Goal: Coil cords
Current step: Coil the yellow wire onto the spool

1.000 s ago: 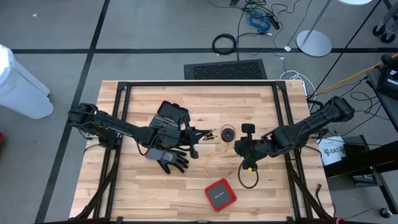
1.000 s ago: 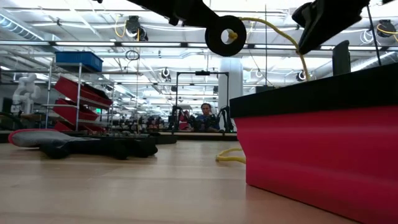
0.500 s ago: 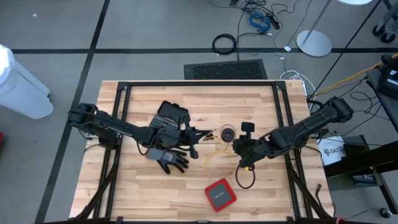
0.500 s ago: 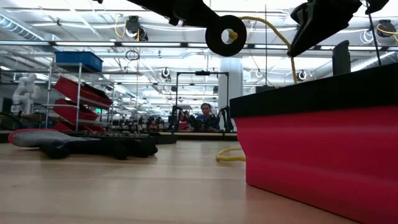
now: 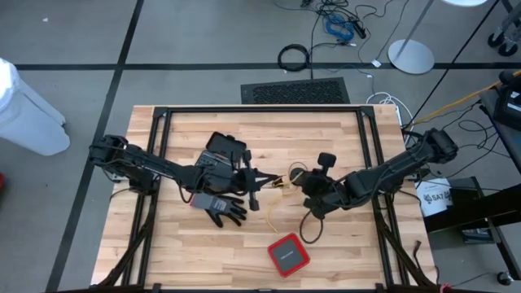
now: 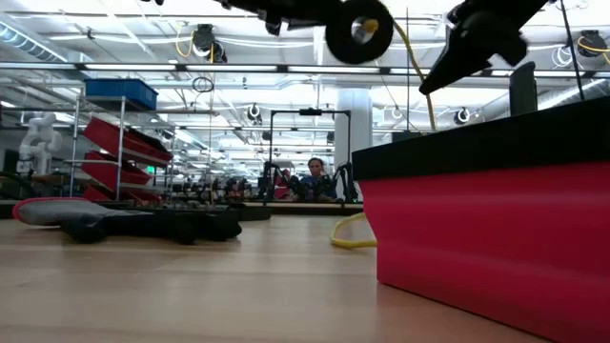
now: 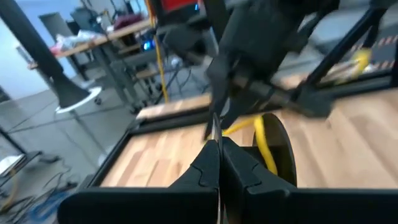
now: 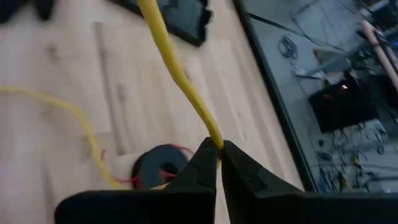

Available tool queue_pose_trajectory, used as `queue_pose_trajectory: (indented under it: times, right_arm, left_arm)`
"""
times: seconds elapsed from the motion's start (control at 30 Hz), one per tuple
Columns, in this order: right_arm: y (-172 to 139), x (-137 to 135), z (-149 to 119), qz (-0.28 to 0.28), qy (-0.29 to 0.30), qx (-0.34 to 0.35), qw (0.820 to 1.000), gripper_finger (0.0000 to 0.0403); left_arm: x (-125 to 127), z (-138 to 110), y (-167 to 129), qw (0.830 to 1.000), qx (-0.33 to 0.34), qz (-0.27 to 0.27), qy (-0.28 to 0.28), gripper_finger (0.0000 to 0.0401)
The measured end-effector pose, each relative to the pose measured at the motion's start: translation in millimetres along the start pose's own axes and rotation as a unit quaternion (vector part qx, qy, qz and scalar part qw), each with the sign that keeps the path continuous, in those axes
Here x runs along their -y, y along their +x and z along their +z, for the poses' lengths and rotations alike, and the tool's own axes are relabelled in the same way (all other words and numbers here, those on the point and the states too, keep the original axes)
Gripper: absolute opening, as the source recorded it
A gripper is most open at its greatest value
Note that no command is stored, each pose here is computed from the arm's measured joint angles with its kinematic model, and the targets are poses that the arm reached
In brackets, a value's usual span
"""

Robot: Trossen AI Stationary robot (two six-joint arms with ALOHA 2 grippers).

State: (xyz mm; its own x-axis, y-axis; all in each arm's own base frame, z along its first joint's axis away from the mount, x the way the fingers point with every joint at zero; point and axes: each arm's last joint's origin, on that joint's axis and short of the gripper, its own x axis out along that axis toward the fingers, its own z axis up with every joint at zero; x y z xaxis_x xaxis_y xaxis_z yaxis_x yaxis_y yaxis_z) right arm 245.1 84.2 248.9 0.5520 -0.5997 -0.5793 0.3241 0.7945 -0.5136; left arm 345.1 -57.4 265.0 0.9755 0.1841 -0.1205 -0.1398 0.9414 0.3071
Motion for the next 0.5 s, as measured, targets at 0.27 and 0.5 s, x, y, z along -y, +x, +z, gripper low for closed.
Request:
queue_pose_trajectory:
  times: [0.27,0.5]
  right_arm:
    - [25.1,0.5,0.4,-0.008,0.072,0.036,0.997,0.0001]
    - [35.2,5.7,22.3,0.018,0.13,0.118,0.984,0.0]
  left_arm:
    - [-8.2,10.1,3.7,0.996,0.074,0.012,-0.04,0.0]
    - [-16.5,-1.9,22.6,0.988,0.114,0.09,-0.055,0.0]
